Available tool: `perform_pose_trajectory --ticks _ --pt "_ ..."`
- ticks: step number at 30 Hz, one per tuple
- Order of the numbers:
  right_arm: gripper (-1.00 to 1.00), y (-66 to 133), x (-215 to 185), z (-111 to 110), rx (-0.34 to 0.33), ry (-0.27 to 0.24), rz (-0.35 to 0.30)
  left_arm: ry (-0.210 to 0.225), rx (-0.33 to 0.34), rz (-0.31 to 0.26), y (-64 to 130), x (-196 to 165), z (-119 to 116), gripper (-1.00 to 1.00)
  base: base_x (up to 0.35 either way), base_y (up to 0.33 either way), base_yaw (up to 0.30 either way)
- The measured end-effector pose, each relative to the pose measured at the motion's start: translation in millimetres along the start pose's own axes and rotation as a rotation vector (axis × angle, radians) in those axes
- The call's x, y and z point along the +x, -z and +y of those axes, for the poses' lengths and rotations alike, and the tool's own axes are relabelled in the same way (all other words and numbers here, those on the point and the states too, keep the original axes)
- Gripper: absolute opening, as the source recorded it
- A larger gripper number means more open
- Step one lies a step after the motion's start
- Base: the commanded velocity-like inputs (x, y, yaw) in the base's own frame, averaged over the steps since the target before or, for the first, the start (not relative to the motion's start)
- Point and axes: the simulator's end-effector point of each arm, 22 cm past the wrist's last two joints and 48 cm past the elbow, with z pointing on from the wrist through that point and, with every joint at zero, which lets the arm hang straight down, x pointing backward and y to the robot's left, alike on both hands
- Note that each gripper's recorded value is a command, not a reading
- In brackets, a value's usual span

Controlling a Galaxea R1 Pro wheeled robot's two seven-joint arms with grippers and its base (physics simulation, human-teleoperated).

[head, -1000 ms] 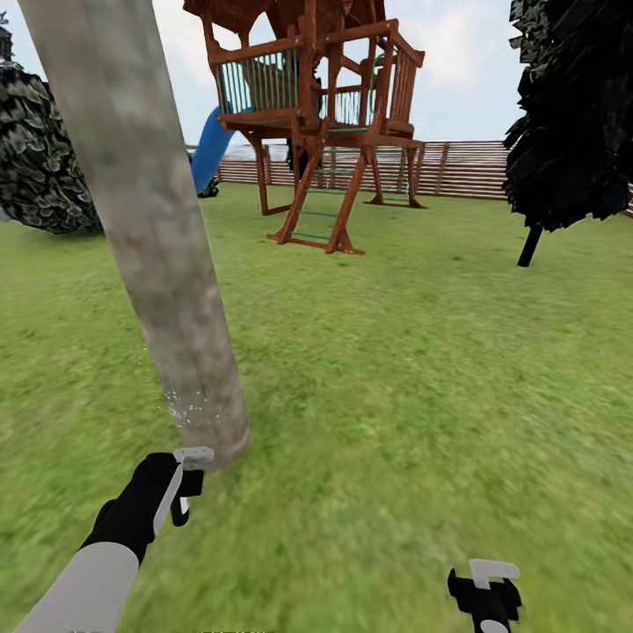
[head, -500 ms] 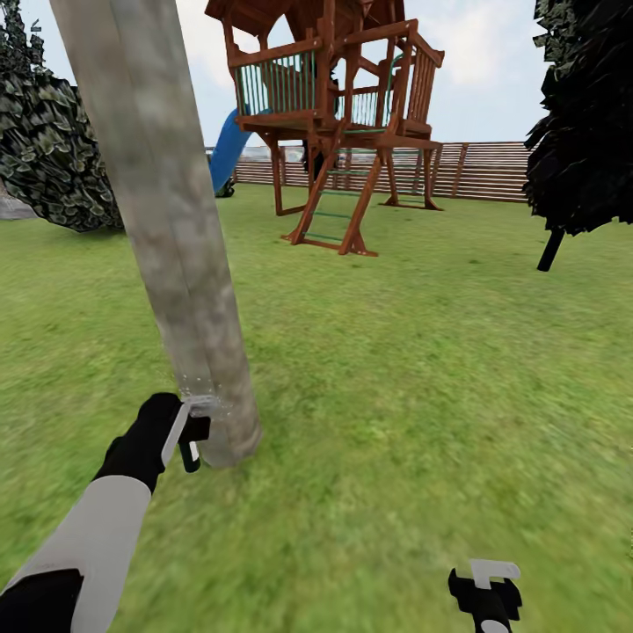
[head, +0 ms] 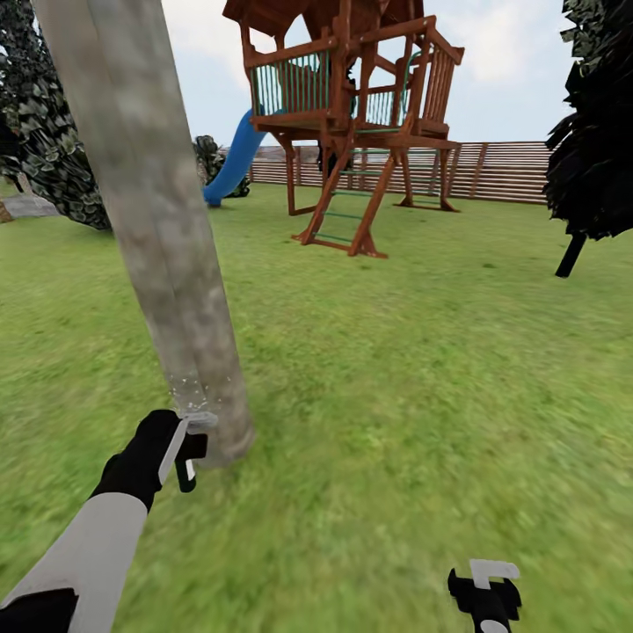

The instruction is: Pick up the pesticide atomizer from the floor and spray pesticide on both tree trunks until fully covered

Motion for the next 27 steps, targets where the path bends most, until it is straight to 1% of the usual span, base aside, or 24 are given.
perform_pose_trajectory --ticks 3,6,21,25,27 --pt "1.00 0.1 0 0 -0.001 0.000 0.001 0.001 0.003 0.000 0.0 0 -1 -1.00 0.235 -0.191 0.240" --pt "1.00 0.1 0 0 0.000 0.000 0.000 0.001 0.003 0.000 0.0 0 -2 -1.00 0.202 -0.209 0.052" --pt "1.00 0.0 1 0 0.000 0.001 0.002 0.000 -0.001 -0.002 0.1 -1 0 -1.00 0.009 -0.275 0.005" --pt "1.00 0.2 1 1 -0.002 0.001 0.002 0.001 -0.008 -0.004 0.7 -2 3 -1.00 0.054 -0.278 0.226" --pt "1.00 0.3 1 1 -0.002 0.000 0.002 0.001 -0.024 0.000 -0.5 0 13 -1.00 0.092 -0.278 0.272"
